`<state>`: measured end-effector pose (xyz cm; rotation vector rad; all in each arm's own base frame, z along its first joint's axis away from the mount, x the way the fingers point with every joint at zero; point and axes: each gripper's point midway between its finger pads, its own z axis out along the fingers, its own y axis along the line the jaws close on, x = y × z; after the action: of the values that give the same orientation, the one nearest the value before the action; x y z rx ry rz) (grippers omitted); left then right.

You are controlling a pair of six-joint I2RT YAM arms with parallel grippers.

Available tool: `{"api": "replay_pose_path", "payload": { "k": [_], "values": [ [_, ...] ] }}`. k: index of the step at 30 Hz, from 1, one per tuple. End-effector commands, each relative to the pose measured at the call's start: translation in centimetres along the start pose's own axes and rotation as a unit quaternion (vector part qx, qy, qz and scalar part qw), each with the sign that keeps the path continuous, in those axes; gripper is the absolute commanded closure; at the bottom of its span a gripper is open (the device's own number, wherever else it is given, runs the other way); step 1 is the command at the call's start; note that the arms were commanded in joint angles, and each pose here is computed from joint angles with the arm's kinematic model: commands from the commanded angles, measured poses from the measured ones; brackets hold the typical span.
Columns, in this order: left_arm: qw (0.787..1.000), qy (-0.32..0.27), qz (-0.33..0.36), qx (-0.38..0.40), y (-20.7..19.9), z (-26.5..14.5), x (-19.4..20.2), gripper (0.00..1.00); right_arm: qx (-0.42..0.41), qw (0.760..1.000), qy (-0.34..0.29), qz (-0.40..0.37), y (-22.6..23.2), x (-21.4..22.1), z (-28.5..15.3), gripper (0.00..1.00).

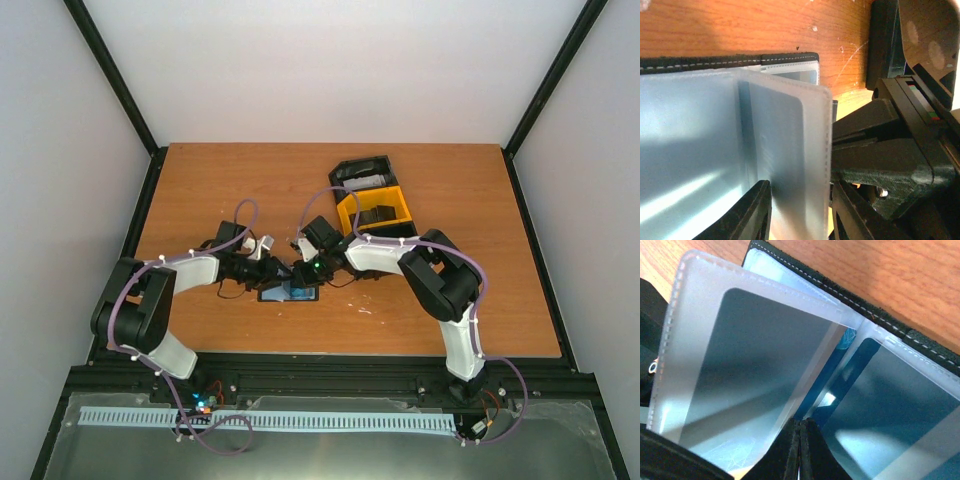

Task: Put the credit cards into the card holder
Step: Turn over the card slot at the center of the board.

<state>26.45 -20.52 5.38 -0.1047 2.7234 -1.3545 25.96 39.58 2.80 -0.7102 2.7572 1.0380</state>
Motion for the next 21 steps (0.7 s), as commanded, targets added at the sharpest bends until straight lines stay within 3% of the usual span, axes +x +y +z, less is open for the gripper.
{"api": "replay_pose_path", "payload": {
  "k": [1, 11, 21],
  "values": [
    [1.000, -0.008, 0.027, 0.004, -1.3, -0.7, -0.7, 0.65, 0.009, 1.000, 0.004, 0.001, -0.8, 0.2, 0.6, 0.97],
    [0.998, 0.005, 0.049, 0.050, -2.8, -0.6, -0.4, 0.63, 0.045, 0.997, -0.053, 0.017, -1.9, -1.0, -2.1, 0.96],
    [0.995, 0.016, 0.061, 0.075, -3.6, -0.2, -0.2, 0.63, 0.054, 0.997, -0.051, 0.025, -2.7, -0.8, -2.1, 0.97]
  ]
}}
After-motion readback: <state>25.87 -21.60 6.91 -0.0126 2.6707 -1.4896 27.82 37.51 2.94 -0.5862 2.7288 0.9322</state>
